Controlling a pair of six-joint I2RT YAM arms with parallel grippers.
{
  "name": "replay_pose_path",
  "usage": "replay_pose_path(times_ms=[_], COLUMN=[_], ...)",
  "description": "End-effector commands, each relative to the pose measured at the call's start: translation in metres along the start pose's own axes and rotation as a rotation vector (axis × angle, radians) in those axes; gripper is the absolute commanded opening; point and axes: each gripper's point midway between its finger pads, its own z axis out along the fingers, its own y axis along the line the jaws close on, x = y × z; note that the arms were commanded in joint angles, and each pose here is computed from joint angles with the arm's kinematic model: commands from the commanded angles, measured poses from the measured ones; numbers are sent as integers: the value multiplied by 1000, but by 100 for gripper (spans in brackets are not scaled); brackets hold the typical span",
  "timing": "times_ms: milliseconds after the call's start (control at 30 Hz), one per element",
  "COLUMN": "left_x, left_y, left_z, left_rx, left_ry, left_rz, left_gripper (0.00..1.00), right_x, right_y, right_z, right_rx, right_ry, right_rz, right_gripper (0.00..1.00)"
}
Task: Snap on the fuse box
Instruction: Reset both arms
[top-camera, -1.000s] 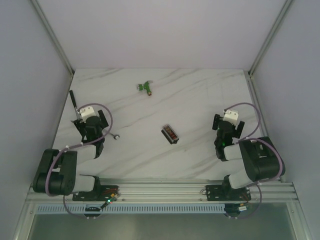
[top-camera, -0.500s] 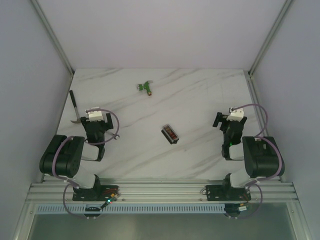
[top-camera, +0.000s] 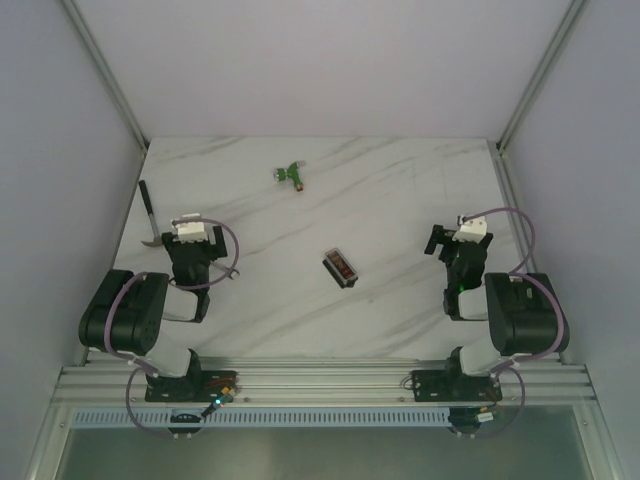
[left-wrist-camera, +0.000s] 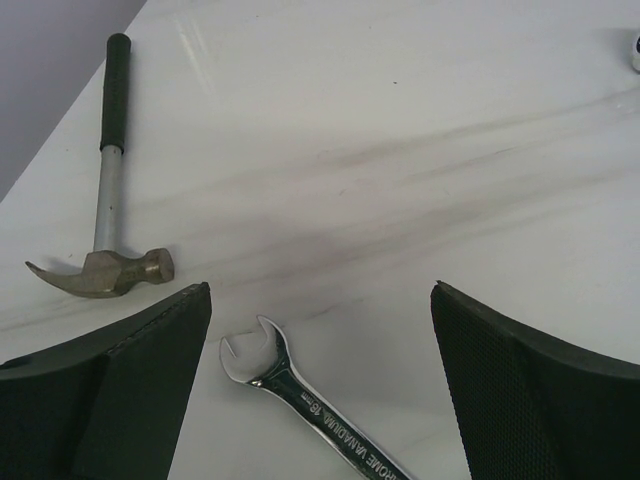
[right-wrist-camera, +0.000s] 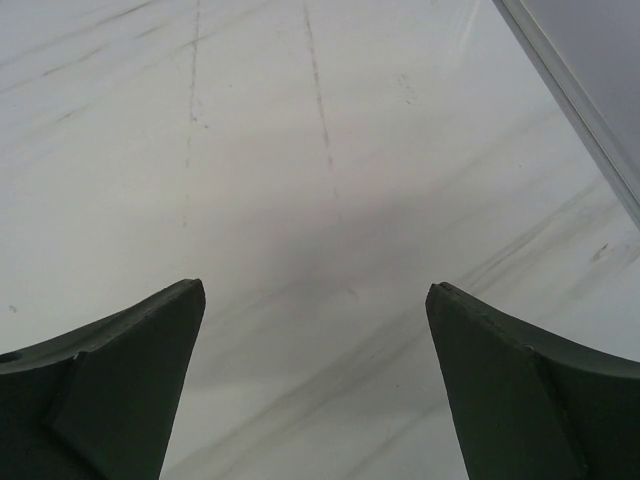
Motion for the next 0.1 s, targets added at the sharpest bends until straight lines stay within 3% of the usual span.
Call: replay_pose_path(times_ms=[0, 67], left_x=[-13, -14], left_y=[-1, -1], left_z=[5, 4], left_rx=[14, 14], left_ry=[-47, -50], left_rz=[-8, -9], left_gripper=[100, 100], right_x=[-21, -21], right_y=[2, 2], right_z=[5, 5], right_rx=[-8, -8], right_ry=[-74, -75], right_rz=[14, 15], right_gripper=[100, 100])
